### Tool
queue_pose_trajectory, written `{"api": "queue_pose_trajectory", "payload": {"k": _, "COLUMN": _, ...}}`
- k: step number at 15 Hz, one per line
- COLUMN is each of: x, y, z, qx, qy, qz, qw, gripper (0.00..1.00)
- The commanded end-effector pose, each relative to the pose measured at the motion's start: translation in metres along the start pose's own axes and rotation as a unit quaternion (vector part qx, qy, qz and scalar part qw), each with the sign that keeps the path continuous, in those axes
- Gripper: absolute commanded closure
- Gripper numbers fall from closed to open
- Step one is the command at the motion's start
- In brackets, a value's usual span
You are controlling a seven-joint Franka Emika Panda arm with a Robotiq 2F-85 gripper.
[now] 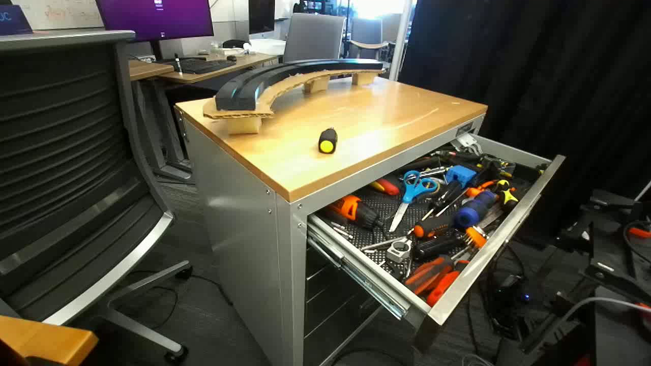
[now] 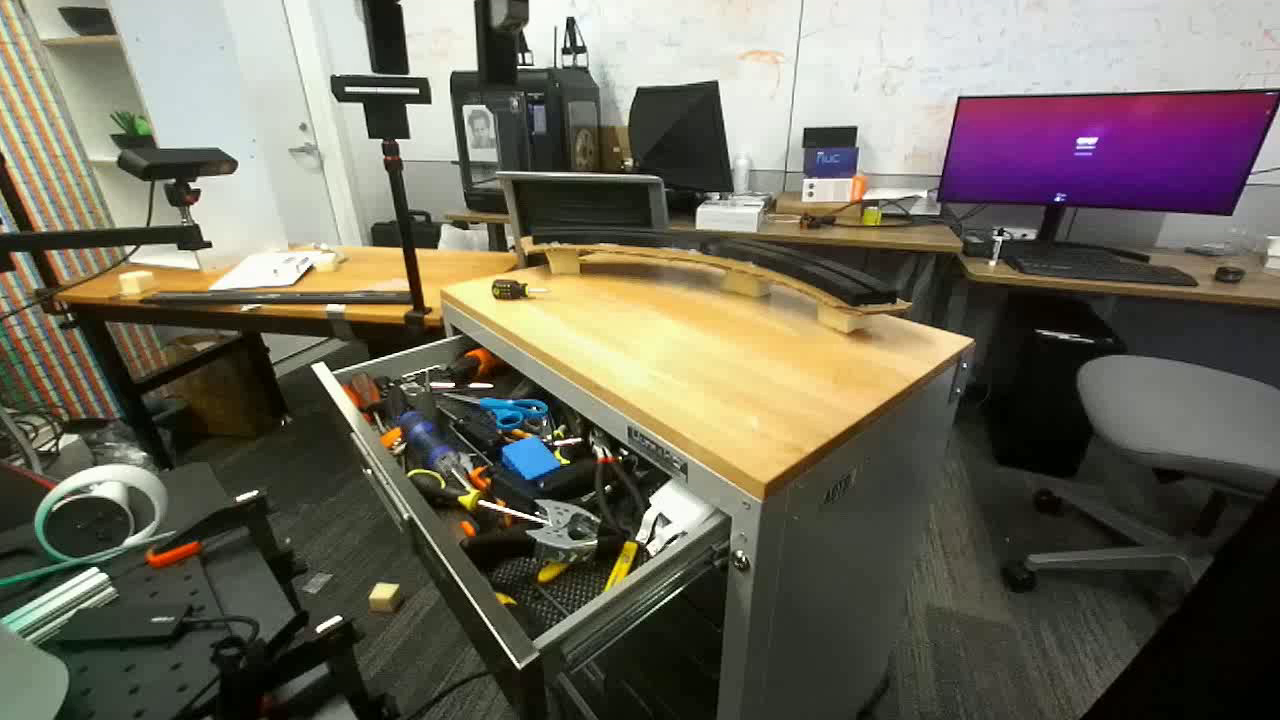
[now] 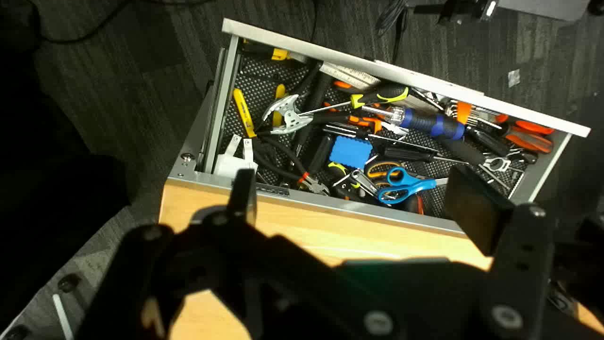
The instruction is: Put the screwdriver inside the open drawer then close the drawer
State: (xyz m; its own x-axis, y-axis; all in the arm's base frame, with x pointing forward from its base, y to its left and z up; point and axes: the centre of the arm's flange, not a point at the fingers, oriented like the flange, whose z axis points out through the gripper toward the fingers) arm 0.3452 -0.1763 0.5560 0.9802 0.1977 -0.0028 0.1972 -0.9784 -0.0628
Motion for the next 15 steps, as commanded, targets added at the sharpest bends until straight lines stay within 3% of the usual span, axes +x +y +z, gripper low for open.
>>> {"api": "queue_pose_trajectory", "payload": {"k": 1, "x": 0.0, "y": 0.0, "z": -0.002, "qx": -0.001, "qy": 0.002, "qz": 0.0, "qw": 1.0, "gripper": 0.0}}
{"api": "queue_pose_trajectory", "payload": {"k": 6, "x": 0.007, "y": 0.004, "z": -0.001, "qx": 0.003, "qy": 0.008, "qz": 0.015, "qw": 0.9999, "gripper": 0.0}}
{"api": "queue_pose_trajectory", "payload": {"k": 11, "x": 0.103, "y": -0.02, "z": 0.061, "qx": 0.041, "qy": -0.034, "qz": -0.003, "qw": 0.9986, "gripper": 0.0}}
{"api": "queue_pose_trajectory", "payload": {"k": 15, "x": 0.163, "y": -0.08, "z": 0.133, "qx": 0.029, "qy": -0.099, "qz": 0.007, "qw": 0.9946, "gripper": 0.0}}
